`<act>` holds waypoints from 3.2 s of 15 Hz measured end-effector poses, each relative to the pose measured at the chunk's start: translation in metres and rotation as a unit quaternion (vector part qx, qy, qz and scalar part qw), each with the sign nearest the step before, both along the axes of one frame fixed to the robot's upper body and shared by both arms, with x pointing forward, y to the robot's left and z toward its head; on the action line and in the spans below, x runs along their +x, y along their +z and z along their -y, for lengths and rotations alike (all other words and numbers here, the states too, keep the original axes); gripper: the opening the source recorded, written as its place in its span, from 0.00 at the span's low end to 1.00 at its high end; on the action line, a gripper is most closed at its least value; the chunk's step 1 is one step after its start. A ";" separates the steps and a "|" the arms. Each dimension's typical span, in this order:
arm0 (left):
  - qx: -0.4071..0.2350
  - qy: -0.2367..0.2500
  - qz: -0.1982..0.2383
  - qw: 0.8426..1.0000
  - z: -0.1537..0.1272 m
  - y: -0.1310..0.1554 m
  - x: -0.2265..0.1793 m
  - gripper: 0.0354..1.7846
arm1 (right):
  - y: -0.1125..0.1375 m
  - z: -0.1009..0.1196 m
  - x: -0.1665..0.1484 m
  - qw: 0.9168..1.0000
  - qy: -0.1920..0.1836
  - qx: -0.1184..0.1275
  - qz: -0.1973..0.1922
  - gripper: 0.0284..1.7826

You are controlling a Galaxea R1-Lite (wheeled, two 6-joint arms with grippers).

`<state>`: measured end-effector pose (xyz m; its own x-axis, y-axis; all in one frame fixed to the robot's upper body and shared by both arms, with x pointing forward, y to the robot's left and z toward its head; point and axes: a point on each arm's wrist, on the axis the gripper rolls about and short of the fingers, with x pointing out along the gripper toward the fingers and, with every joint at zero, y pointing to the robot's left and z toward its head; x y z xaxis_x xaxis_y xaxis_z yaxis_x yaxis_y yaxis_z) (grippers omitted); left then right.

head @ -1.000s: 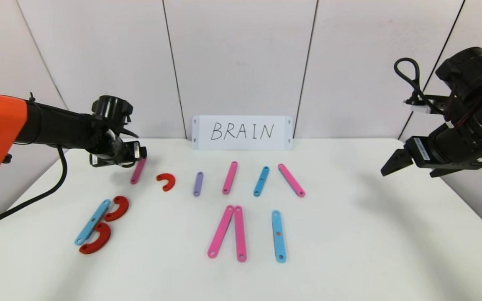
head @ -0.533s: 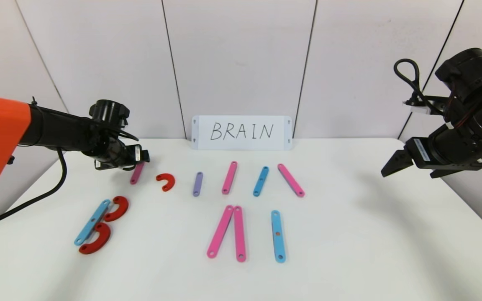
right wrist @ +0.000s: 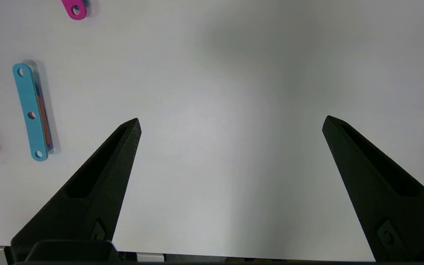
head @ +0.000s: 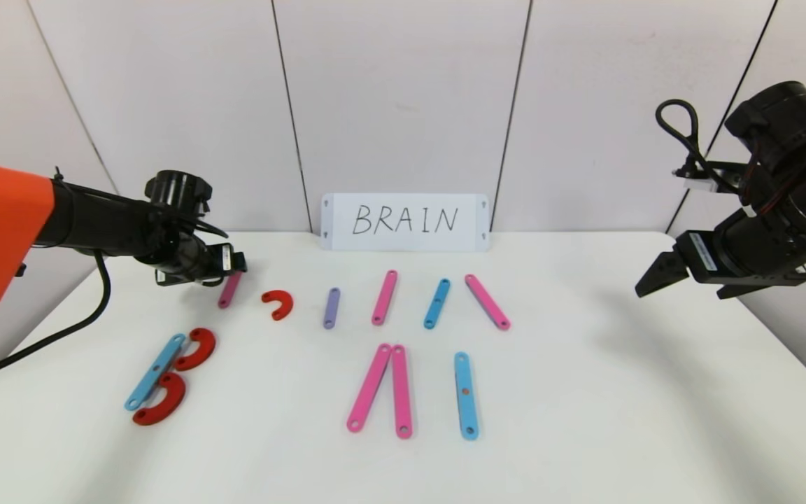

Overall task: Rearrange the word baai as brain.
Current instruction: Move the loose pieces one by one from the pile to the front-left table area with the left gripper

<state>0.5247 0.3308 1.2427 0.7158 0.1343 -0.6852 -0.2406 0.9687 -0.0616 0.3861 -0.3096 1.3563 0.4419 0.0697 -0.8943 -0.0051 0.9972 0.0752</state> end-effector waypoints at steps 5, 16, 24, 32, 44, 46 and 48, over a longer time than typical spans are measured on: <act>-0.016 -0.017 0.002 1.000 0.001 -0.001 0.001 0.97 | 0.000 0.000 0.000 1.000 0.000 0.000 0.000 0.97; -0.003 -0.032 -0.002 0.999 0.002 -0.012 0.007 0.97 | -0.001 -0.001 0.001 1.000 0.001 -0.001 -0.001 0.97; 0.006 -0.036 -0.010 0.999 -0.002 -0.018 0.008 0.97 | -0.001 0.000 0.001 1.000 0.000 -0.001 -0.001 0.97; 0.006 -0.036 -0.014 0.999 -0.002 -0.021 0.009 0.97 | -0.001 0.000 0.001 1.000 0.001 -0.001 -0.001 0.97; 0.010 -0.041 -0.015 0.999 -0.002 -0.022 0.011 0.52 | 0.000 0.000 0.000 1.000 0.000 -0.001 -0.001 0.97; 0.010 -0.040 -0.014 0.999 -0.002 -0.022 0.011 0.31 | 0.000 0.000 0.000 1.000 0.000 -0.001 0.000 0.97; 0.010 -0.041 -0.014 0.999 -0.002 -0.022 0.011 0.16 | 0.001 0.000 -0.001 1.000 0.001 -0.001 0.001 0.97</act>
<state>0.5354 0.3329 1.2205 0.7050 0.0902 -0.7034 -0.1627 0.9860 -0.0367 0.3855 -0.3091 1.3570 0.4441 0.0689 -0.8933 -0.0063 0.9973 0.0737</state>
